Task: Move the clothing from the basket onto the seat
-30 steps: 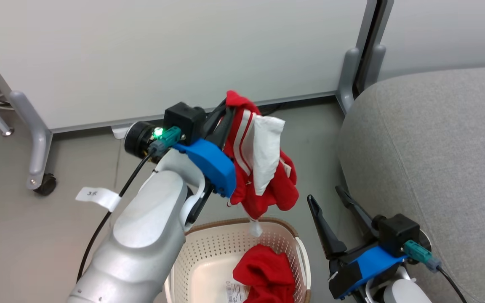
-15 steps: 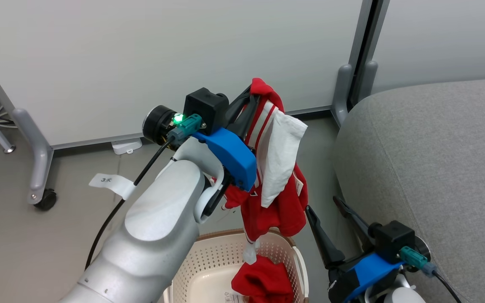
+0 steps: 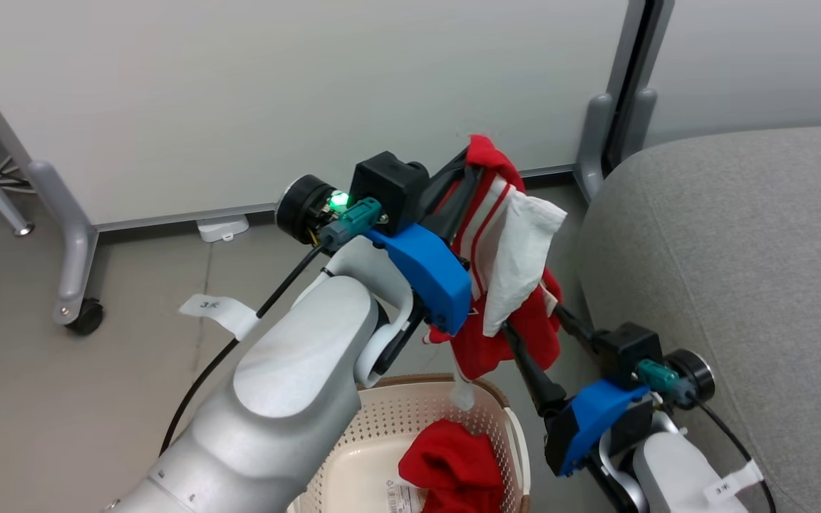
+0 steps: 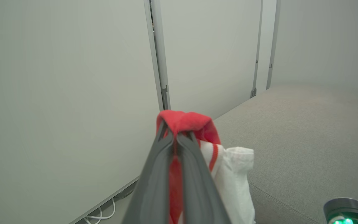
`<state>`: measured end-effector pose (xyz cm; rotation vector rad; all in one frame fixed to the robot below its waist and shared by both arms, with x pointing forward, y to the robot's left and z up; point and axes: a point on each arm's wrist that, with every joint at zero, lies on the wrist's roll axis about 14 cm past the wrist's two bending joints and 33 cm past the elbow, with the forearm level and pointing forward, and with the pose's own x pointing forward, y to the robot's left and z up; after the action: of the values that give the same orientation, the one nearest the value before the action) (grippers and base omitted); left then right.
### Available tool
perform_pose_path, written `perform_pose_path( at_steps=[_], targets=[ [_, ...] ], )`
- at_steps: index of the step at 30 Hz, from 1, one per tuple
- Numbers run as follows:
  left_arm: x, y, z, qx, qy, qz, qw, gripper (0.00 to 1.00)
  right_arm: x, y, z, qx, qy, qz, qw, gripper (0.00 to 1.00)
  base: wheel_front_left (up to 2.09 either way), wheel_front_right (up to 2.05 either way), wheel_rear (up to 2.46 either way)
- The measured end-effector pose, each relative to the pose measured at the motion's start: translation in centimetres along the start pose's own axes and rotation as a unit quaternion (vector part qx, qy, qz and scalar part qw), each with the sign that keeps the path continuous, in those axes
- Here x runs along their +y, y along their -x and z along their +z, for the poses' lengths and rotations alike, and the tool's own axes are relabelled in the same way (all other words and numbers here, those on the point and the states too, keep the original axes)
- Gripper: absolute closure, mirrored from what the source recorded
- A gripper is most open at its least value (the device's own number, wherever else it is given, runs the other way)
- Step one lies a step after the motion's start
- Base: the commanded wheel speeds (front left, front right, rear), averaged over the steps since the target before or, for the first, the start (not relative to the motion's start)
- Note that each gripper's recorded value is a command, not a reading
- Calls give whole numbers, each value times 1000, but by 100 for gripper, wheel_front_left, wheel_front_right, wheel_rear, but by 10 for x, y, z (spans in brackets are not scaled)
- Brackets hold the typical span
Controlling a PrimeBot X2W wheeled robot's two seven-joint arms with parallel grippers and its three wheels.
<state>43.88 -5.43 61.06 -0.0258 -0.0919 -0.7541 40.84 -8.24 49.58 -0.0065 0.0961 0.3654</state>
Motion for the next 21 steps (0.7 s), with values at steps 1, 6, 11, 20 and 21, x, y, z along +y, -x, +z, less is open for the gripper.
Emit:
perform_pose_path(
  at_steps=[1, 6, 11, 20, 21],
  targets=[
    [-1, 0, 1, -1, 0, -1, 1000, 100, -1, -4, -1, 4, 3, 1, 1000, 0, 0, 0, 0],
    [-7, 3, -1, 2, 5, -9, 1000, 100, 0, -18, -7, 22, 10, 9, 1000, 0, 0, 0, 0],
    [-12, 6, -4, 6, 11, -14, 1000, 100, 6, -28, -17, 44, -2, 22, 999, 0, 0, 0, 0],
    [-19, 5, 3, 0, 12, -25, 1000, 100, 19, -40, -19, 53, -14, 45, 997, 100, 0, 0, 0],
    [-20, 4, 4, 0, 11, -26, 1000, 100, 19, -40, -19, 52, -16, 46, 997, 100, 0, 0, 0]
  ],
)
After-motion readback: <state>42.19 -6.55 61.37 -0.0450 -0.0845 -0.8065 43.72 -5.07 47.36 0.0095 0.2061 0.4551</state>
